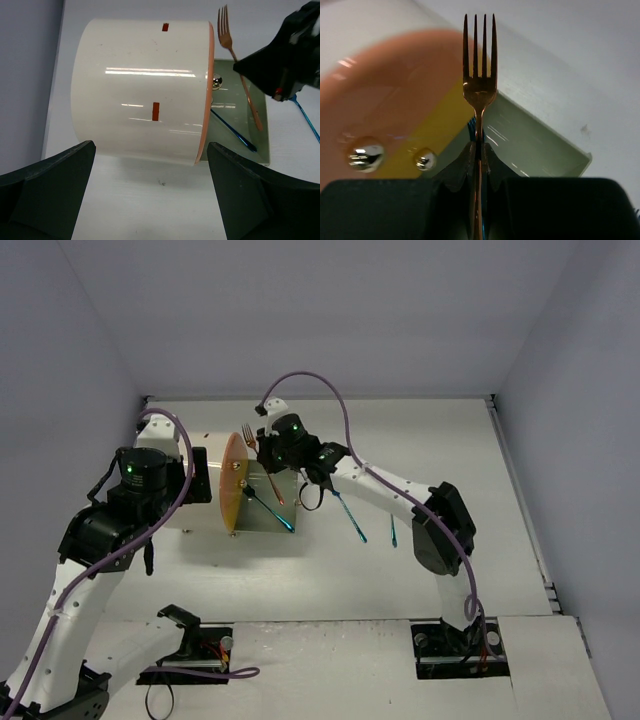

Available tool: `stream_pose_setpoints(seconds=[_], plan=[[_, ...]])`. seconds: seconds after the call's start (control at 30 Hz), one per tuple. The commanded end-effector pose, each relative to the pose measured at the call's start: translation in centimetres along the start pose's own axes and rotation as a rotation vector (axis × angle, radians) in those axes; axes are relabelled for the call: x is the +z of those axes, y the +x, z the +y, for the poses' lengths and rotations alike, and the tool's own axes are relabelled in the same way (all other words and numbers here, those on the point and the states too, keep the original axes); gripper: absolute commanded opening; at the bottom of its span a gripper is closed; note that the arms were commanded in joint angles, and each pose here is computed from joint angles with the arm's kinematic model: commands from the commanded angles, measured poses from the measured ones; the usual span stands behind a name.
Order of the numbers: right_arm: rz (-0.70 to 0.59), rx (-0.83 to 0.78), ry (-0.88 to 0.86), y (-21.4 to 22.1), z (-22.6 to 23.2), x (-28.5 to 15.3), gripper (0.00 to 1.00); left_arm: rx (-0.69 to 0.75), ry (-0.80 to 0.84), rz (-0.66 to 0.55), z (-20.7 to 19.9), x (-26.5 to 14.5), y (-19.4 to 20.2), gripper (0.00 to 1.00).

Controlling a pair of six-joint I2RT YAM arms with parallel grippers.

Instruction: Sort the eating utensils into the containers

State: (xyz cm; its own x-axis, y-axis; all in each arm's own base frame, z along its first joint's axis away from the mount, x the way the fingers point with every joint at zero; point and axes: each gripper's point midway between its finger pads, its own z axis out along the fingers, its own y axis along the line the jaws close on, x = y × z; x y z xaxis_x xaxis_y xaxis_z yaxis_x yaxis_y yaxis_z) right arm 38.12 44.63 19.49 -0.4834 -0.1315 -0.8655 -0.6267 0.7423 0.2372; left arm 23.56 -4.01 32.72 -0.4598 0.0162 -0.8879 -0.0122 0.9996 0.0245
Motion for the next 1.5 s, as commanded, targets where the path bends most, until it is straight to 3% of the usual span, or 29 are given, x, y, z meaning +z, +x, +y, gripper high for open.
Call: stream_pose_setpoints(seconds=[0.0, 0.13, 0.33, 0.5, 0.67, 0.9, 1.2, 1.47], plan=[[-0.047, 0.037, 0.014, 0.2, 0.3, 0.6, 0.00, -0.046, -0.006, -0.052, 0.2, -0.4, -1.4, 0.93], [-0.011, 0.006, 0.035, 2.1, -0.4, 0.2, 0.03, -0.047, -0.003, -0.049, 0.0, -0.3, -1.5, 0.93], [-0.033, -0.044, 0.028, 1.0, -0.3, -2.2, 0.28, -0.048, 0.008, -0.039, -0.3, 0.0, -1.4, 0.93], [-0.047, -0.098, 0.134, 0.5, -2.8, -5.3, 0.35, -0.045, 0.011, -0.041, -0.4, -0.1, -1.6, 0.93], [0.024, -0.079, 0.299, 3.5, -9.7, -8.2, 0.37, -0.045, 0.016, -0.044, -0.5, -0.1, -1.8, 0.93], [0.205, 0.026, 0.397, 11.9, -17.1, -10.4, 0.40, -0.043, 0.016, -0.031, -0.6, 0.2, -1.5, 0.93], [0.351, 0.089, 0.334, 17.3, -17.4, -8.4, 0.42, -0.046, 0.021, -0.034, -0.7, 0.2, -1.7, 0.93], [0.408, 0.068, 0.342, 19.5, -18.2, -7.2, 0.35, -0.048, 0.020, -0.034, -0.5, -0.1, -1.4, 0.93]])
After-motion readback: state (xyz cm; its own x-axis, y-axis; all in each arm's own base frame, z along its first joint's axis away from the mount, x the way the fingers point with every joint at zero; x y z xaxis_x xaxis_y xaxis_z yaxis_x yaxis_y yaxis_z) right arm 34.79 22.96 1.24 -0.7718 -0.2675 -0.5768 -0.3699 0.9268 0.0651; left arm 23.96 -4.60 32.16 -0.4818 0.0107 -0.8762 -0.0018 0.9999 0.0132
